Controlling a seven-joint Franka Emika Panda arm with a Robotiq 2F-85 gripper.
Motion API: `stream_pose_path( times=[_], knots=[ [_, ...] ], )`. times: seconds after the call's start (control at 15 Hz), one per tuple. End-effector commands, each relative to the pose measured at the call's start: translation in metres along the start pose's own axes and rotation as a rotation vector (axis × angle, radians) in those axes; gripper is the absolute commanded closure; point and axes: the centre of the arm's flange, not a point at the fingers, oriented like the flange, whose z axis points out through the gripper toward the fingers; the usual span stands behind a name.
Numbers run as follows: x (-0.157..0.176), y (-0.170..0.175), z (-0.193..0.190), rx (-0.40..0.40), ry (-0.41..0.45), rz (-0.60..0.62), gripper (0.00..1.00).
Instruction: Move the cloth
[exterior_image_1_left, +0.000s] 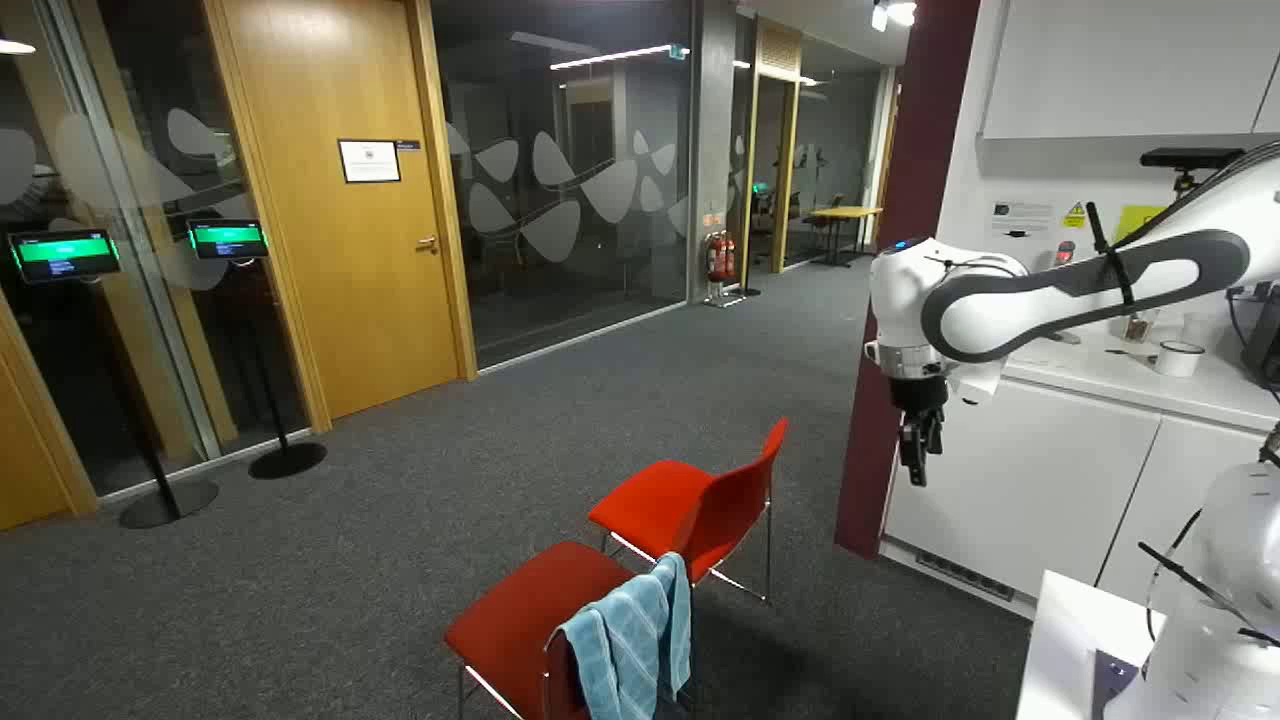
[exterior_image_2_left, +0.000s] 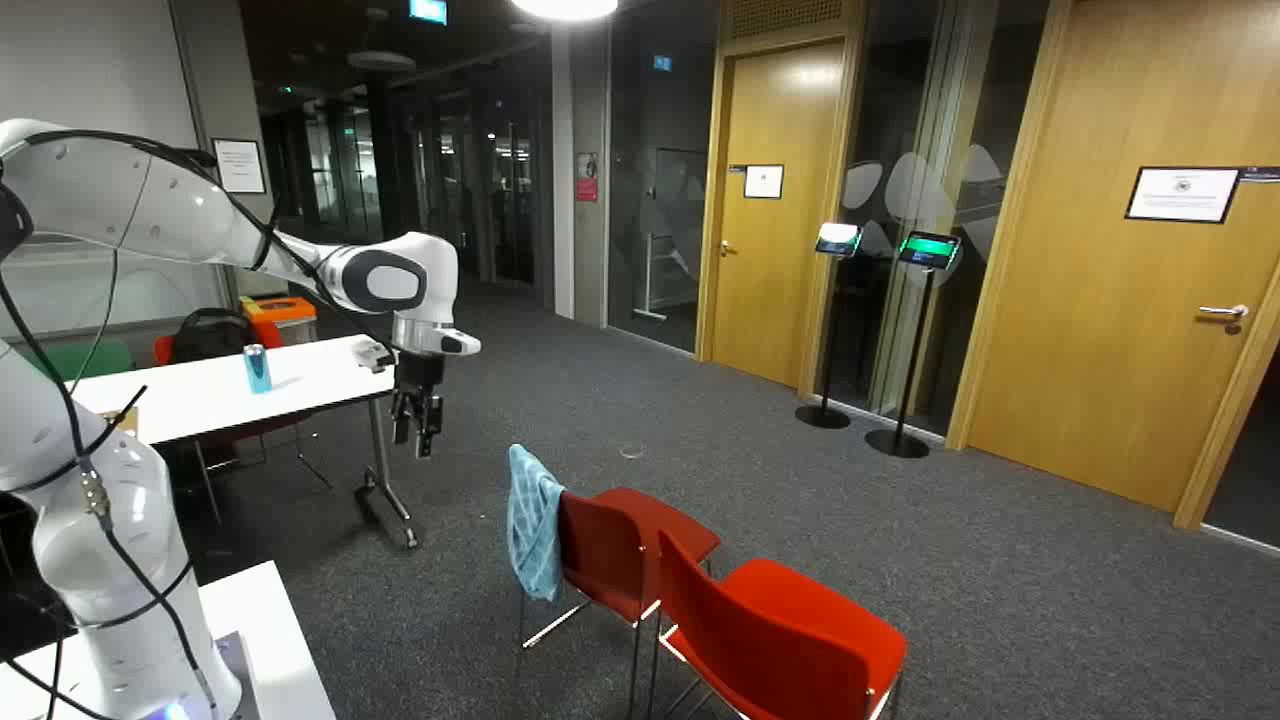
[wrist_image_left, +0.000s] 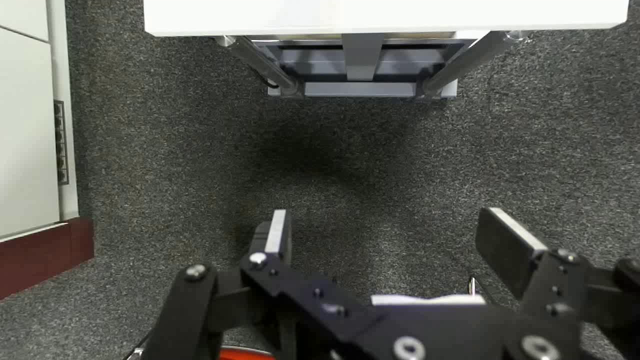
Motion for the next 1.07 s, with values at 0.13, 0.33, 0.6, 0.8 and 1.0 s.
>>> stream_pose_path(
  times=[0.13,0.33,0.6,0.8,1.0],
  knots=[
    [0.000,0.000,0.000,0.000,0.000,0.000,0.00],
    [0.000,0.000,0.000,0.000,0.000,0.000,0.00],
    [0.000,0.000,0.000,0.000,0.000,0.000,0.00],
    [0.007,-0.002,-0.005,0.004,0.045,0.012,0.00],
    [0.038,-0.016,-0.024,0.033,0.209,0.011,0.00]
  ],
)
